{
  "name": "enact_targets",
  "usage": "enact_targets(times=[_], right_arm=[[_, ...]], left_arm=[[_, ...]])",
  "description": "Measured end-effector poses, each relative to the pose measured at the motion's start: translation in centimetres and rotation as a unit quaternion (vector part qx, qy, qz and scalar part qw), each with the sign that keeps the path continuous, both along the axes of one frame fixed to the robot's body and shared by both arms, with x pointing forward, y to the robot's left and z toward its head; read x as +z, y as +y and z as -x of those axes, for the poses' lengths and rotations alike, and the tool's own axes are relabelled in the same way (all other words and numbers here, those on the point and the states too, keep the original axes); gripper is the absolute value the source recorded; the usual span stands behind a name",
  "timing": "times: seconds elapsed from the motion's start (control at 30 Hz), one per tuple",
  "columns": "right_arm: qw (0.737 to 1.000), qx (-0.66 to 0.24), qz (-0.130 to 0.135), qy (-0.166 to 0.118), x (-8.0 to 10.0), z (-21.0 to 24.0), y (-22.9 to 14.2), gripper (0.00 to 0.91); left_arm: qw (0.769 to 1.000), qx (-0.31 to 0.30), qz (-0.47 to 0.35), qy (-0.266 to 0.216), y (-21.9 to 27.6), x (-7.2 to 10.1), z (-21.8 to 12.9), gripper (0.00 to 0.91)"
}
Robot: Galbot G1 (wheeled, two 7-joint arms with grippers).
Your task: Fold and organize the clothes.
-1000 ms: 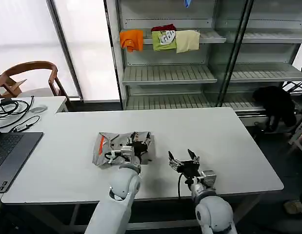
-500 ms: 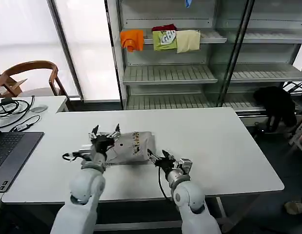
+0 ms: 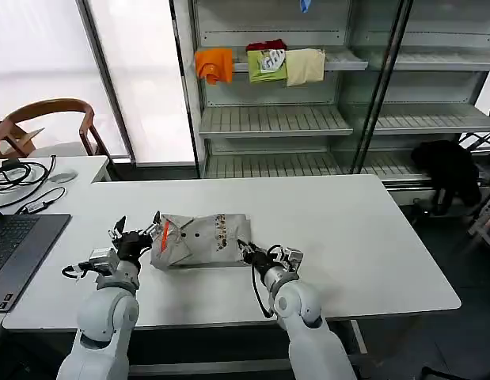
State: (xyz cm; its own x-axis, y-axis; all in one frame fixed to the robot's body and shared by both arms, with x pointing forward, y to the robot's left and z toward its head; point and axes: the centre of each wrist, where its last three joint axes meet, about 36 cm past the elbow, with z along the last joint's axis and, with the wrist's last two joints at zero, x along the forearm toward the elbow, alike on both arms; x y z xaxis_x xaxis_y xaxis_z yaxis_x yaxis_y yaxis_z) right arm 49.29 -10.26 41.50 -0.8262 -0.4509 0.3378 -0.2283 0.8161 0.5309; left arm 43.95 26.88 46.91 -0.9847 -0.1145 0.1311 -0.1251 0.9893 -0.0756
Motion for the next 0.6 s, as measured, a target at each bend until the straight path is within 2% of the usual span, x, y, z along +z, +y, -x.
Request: enact_targets(times=[0.27,0.6], right_arm=[[1.000,-0.004,-0.018,0.004,0.2,0.2,-0.8,0.000],[0.998,-0.027,-0.059,-0.007,2.2,2.4,-2.3,0.000]], left_arm=[[1.000,0.013,-0.002,0.010,1.5,-1.1,0.4,0.907],[1.000,0.008,-0.001,0.017,2.2,-1.9,0.9,0.907]])
